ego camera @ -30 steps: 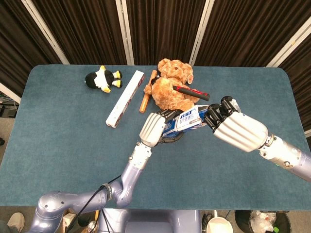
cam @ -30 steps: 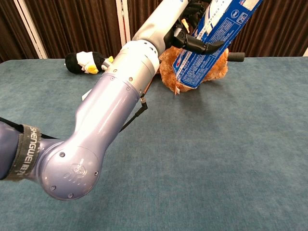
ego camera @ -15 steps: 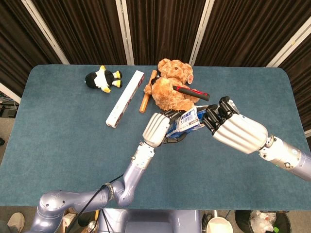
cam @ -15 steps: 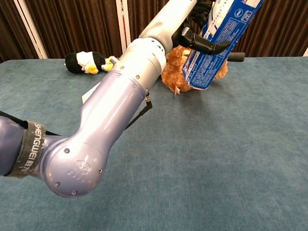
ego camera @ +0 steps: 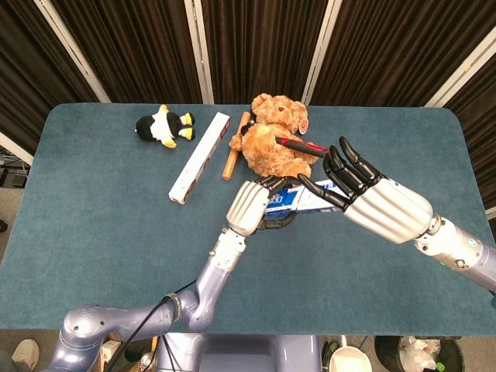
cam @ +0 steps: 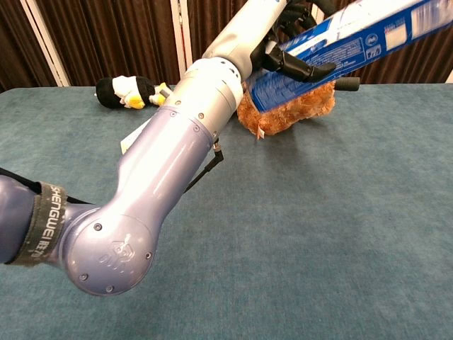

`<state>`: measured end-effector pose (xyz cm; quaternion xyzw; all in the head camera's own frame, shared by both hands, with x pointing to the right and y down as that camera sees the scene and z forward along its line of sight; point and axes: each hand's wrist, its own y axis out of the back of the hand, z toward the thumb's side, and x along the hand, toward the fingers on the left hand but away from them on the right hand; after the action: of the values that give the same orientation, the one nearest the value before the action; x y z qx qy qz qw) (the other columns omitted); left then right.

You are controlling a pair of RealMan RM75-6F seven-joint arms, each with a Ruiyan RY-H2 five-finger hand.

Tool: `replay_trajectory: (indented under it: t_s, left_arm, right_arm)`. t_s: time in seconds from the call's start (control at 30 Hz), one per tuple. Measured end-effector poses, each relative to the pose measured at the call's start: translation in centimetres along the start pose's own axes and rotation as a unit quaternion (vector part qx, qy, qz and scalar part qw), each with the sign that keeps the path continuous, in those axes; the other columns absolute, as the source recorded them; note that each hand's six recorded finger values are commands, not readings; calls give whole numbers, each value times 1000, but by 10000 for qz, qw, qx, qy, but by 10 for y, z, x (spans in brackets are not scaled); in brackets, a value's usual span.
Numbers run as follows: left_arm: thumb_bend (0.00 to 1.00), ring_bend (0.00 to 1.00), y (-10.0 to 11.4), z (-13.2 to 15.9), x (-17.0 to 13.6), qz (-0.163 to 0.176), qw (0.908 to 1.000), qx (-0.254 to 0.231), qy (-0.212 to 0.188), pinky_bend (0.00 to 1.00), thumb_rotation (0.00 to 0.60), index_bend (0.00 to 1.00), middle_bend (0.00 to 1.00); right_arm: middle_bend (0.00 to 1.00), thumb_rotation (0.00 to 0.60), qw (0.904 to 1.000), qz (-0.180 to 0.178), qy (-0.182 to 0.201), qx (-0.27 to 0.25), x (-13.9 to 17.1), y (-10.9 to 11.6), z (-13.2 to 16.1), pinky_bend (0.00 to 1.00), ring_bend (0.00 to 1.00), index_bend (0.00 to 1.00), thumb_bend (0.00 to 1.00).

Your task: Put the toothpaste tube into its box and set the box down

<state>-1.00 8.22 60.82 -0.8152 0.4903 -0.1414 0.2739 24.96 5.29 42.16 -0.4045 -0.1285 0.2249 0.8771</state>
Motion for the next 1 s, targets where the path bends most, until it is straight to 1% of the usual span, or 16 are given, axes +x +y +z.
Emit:
replay_trajectory:
  t_s: [0.1,0.27,0.47,0.67,0.77,0.87,1.0]
  left_arm:
    - [367,409,2,-1,1,28,10000,-7,5,498,600,302,448]
    - [370,409,4,0,0,62,10000,-24,-24,498,600,302,448]
    - [373,409,10,-5,-4,133,9999,-64,-37,498,600,303,448]
    - [373,409,19,-15,-16,172,9998,-70,-69,499,600,302,447]
    - [373,409,29,-22,-24,232,9997,-91,-72,499,600,302,447]
    - [374,409,42,-31,-33,296,9995,-86,-55,499,600,301,447]
    - [374,409,63,-46,-47,379,9993,-16,-39,499,600,299,445]
  right_arm:
    - [291,600,10000,-39,-18,33,1,1,-1,137,201,0,392]
    - [291,600,9999,22,-129,25,2,-1,-4,137,200,0,392]
    - [291,600,9997,130,-211,68,7,-5,-5,137,201,0,393]
    - [291,600,9986,310,-423,65,14,-12,-11,137,200,0,392]
    - [291,600,9971,456,-616,15,19,-18,-16,137,200,0,392]
    - [292,600,9938,642,-898,-96,26,-24,-22,137,201,0,392]
    - [291,600,9850,862,-1446,-369,41,-34,-27,137,201,0,393]
